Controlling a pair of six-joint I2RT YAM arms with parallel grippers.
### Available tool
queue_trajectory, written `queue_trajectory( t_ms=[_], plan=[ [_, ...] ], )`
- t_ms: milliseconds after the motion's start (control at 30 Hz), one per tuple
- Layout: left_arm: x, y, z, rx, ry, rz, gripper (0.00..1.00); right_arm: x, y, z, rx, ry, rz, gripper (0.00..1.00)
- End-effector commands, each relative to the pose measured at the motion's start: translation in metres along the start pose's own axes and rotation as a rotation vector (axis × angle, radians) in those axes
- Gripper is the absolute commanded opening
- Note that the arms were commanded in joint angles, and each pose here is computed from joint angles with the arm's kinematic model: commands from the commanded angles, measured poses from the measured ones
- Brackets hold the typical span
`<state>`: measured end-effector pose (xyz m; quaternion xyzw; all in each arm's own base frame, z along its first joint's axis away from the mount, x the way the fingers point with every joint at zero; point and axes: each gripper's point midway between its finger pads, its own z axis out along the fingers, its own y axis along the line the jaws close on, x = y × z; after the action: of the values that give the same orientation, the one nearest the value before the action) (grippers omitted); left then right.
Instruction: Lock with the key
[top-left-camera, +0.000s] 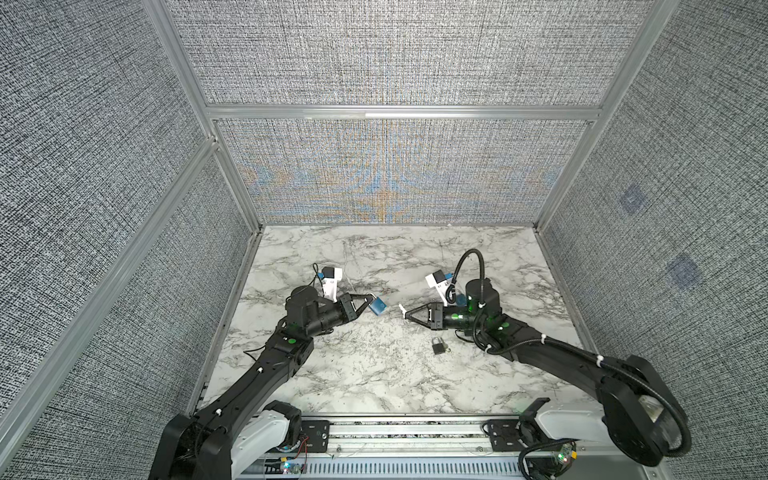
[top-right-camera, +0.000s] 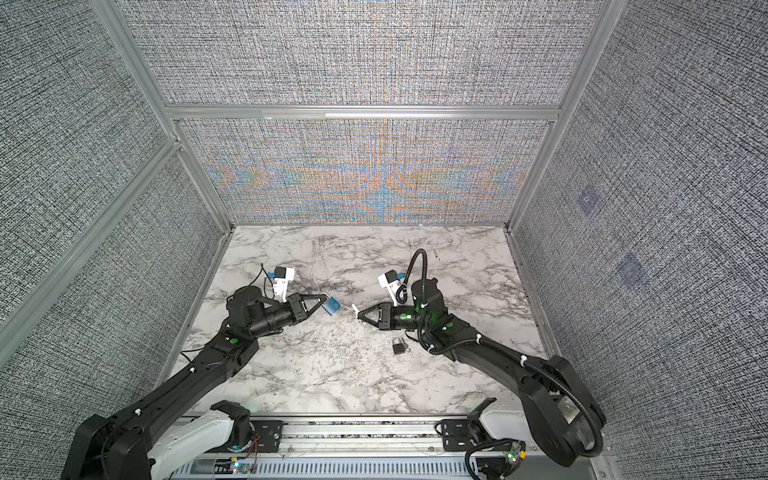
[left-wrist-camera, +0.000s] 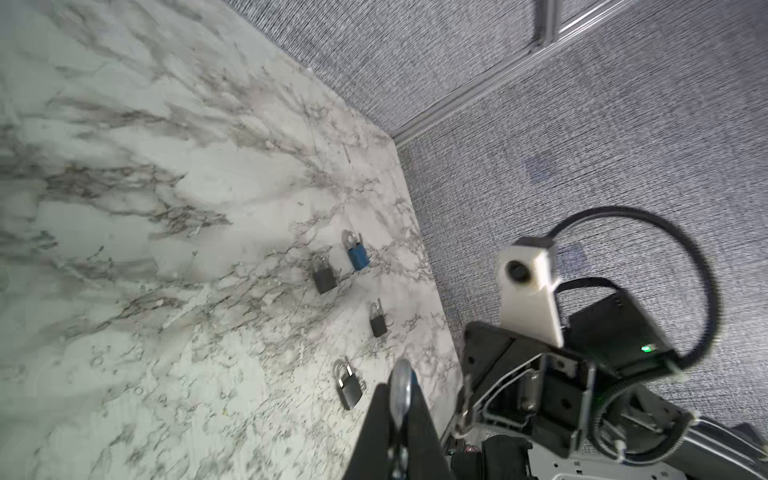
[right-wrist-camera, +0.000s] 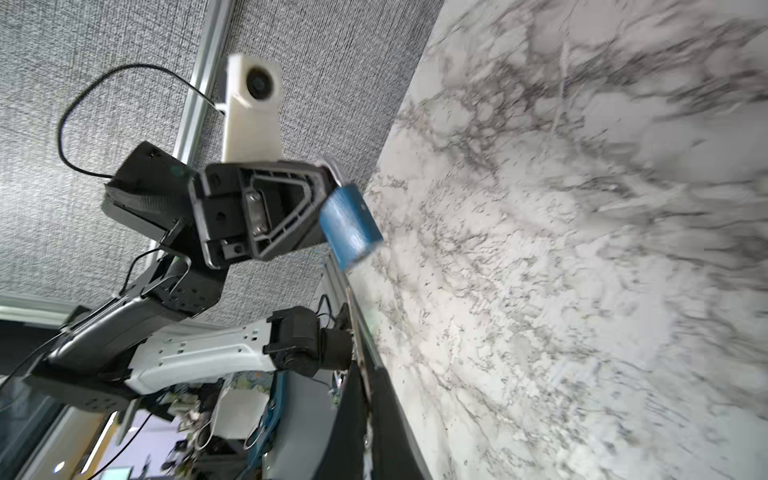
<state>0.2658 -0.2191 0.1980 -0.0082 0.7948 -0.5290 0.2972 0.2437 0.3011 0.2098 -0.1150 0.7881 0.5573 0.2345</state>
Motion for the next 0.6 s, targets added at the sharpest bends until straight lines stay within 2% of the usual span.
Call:
queue_trajectory(
  t_ms=[0,167,567],
  plan=[
    [0.025,0.019,0.003,-0.040,0.103,0.001,0.00,0.006,-0.034,-0.013,0.220,0.016,-0.009,0.00],
    [0.051,0.047,0.014,-0.091,0.189,-0.035,0.00,0.002,-0.042,-0.018,0.302,0.021,-0.017,0.00],
    [0.081,0.075,0.048,-0.197,0.325,-0.005,0.00,0.010,-0.057,-0.008,0.332,0.039,0.004,0.00]
  ],
)
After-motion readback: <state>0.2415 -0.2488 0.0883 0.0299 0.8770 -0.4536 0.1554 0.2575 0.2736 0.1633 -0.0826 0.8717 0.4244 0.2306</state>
